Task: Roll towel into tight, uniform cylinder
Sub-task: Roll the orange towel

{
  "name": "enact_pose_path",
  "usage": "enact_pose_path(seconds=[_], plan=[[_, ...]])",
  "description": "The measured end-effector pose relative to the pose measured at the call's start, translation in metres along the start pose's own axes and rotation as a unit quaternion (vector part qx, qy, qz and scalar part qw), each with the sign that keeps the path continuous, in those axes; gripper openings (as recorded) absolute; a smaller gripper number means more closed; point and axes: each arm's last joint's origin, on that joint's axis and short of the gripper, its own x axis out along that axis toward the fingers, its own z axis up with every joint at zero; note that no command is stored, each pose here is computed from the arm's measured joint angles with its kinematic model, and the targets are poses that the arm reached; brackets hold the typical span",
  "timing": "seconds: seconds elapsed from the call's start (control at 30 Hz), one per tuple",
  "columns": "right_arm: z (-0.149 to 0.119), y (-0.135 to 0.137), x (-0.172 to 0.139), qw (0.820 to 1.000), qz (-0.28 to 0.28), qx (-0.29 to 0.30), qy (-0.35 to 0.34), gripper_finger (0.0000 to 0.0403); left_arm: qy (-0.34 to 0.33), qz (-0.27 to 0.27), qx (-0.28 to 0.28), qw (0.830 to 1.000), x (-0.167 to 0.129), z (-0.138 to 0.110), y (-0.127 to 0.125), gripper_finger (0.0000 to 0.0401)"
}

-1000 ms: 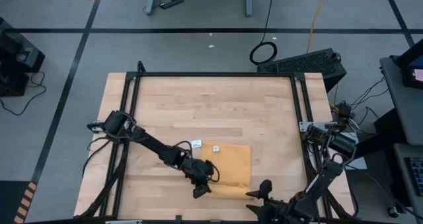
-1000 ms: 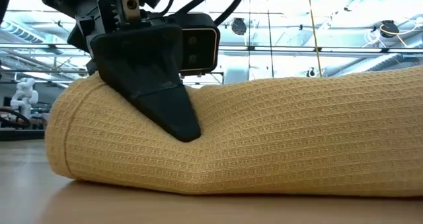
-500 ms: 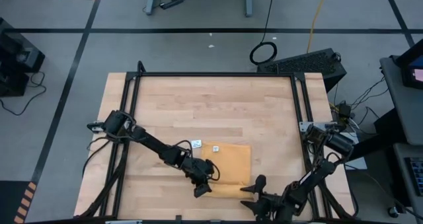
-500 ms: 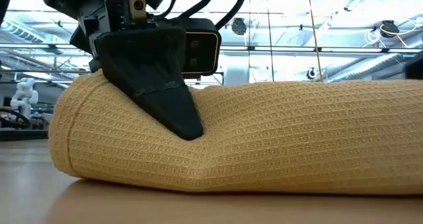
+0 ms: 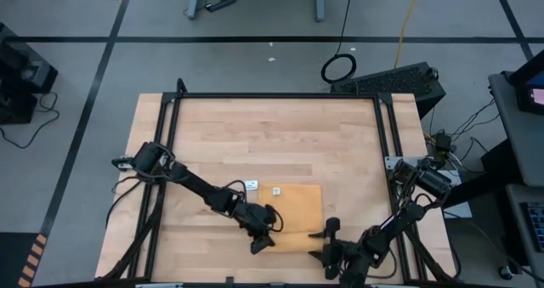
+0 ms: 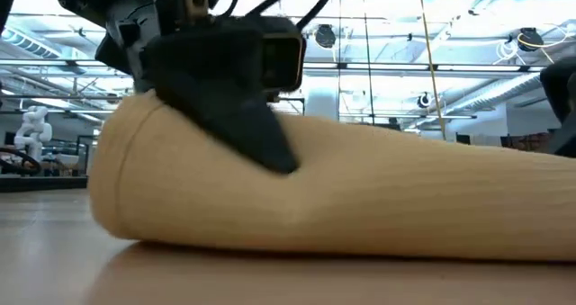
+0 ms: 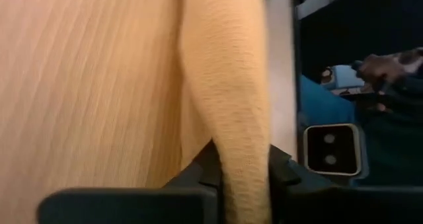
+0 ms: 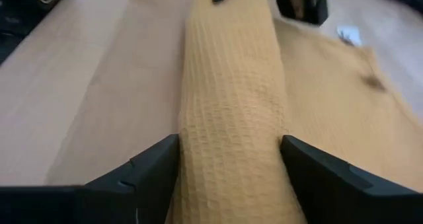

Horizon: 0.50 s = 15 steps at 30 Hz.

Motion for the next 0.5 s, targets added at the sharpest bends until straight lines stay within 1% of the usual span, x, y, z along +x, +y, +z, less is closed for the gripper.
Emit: enact_pose_path(seconds=[0.13, 0.23, 0.3, 0.4, 0.5], plan=[[-0.005, -0.002, 0.0, 0.999, 0.004, 0.033, 0.011, 0.0255, -0.025, -0.024, 0.037, 0.999, -0.006, 0.007, -0.01, 0.0106], [-0.006, -0.002, 0.0, 0.999, 0.011, 0.05, 0.016, 0.0255, -0.045, -0.026, 0.056, 0.997, -0.015, 0.012, -0.018, 0.0157], [-0.006, -0.002, 0.0, 0.998, 0.011, 0.058, 0.017, 0.0255, -0.046, -0.02, 0.071, 0.996, -0.022, 0.014, -0.023, 0.0186], [-0.006, -0.002, 0.0, 0.998, 0.012, 0.065, 0.019, 0.0255, -0.046, -0.01, 0.092, 0.995, -0.037, 0.017, -0.031, 0.0218], [-0.006, -0.002, 0.0, 0.997, 0.013, 0.072, 0.019, 0.0255, -0.046, 0.032, 0.115, 0.992, -0.054, 0.018, -0.037, 0.0237]])
